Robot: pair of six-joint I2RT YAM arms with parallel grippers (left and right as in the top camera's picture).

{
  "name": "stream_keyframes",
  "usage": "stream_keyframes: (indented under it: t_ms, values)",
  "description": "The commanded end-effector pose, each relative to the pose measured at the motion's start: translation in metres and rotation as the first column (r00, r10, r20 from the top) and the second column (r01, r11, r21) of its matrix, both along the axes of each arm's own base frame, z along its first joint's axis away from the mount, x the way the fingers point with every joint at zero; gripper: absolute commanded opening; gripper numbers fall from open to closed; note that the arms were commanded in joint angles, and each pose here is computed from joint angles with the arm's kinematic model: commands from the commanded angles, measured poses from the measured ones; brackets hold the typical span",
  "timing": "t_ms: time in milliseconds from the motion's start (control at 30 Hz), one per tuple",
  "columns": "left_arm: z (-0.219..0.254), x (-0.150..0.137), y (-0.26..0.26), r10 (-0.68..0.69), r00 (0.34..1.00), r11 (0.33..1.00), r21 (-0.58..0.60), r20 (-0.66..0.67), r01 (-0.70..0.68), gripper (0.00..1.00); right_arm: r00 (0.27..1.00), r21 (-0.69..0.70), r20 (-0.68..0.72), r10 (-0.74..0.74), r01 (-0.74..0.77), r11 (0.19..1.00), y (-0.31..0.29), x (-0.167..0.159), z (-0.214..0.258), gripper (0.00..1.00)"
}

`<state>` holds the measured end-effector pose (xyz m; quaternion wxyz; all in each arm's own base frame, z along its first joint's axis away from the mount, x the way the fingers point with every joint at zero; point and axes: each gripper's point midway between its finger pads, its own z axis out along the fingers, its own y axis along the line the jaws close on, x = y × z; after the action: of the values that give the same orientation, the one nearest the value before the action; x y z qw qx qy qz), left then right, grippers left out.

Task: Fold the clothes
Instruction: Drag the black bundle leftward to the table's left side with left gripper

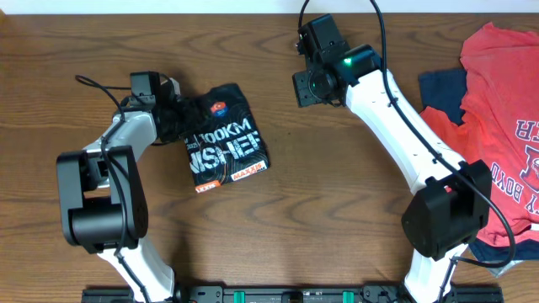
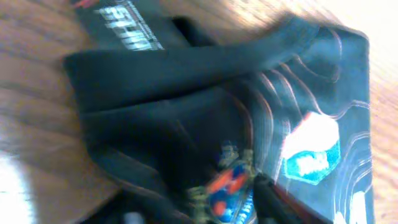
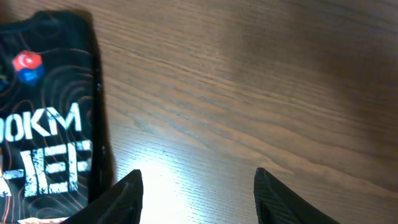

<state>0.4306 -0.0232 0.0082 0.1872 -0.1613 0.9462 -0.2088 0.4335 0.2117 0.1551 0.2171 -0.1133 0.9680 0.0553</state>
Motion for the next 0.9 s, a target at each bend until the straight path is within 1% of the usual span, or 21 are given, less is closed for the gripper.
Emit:
stream_keyframes:
  t_ms: [0, 100, 167, 300, 400, 500, 633, 767, 867]
  values:
    - [-0.028, -0.012, -0.006, -0.044, 0.998, 0.999, -0.016, -0.050, 0.043, 0.06, 1.000, -0.002, 0.009, -0.013, 0.013, 1.000, -0.002, 0.001, 0.004, 0.55]
    - [-0.016, 0.002, 0.005, -0.022, 1.000, 1.000, -0.007, 0.019, 0.022, 0.06, 1.000, -0.005, 0.005, -0.013, 0.013, 1.000, -0.003, 0.000, 0.003, 0.55]
    - [-0.005, 0.012, 0.020, 0.019, 0.998, 1.000, -0.005, 0.064, -0.019, 0.05, 1.000, -0.005, 0.004, -0.015, 0.015, 1.000, -0.004, 0.000, 0.003, 0.56]
    - [0.017, 0.026, 0.072, 0.170, 0.977, 0.985, -0.020, 0.131, -0.169, 0.06, 1.000, -0.006, 0.003, -0.020, 0.020, 1.000, -0.006, 0.001, 0.003, 0.56]
    - [0.028, 0.026, 0.128, 0.319, 0.933, 0.948, -0.043, 0.167, -0.316, 0.06, 1.000, -0.008, -0.003, -0.025, 0.025, 1.000, -0.009, 0.001, 0.003, 0.55]
    - [0.030, 0.014, 0.181, 0.452, 0.876, 0.892, -0.064, 0.169, -0.448, 0.06, 1.000, -0.010, -0.005, -0.028, 0.028, 1.000, -0.010, 0.001, 0.002, 0.55]
    - [0.028, -0.014, 0.248, 0.587, 0.791, 0.805, -0.027, 0.174, -0.592, 0.06, 1.000, -0.010, -0.005, -0.028, 0.028, 1.000, -0.010, 0.001, 0.002, 0.56]
    - [0.028, -0.045, 0.299, 0.682, 0.710, 0.723, -0.018, 0.174, -0.690, 0.06, 1.000, -0.012, -0.009, -0.028, 0.028, 1.000, -0.011, 0.000, 0.002, 0.56]
    - [0.028, -0.065, 0.325, 0.730, 0.660, 0.673, -0.019, 0.178, -0.739, 0.07, 1.000, -0.012, -0.009, -0.028, 0.028, 1.000, -0.011, 0.000, 0.002, 0.56]
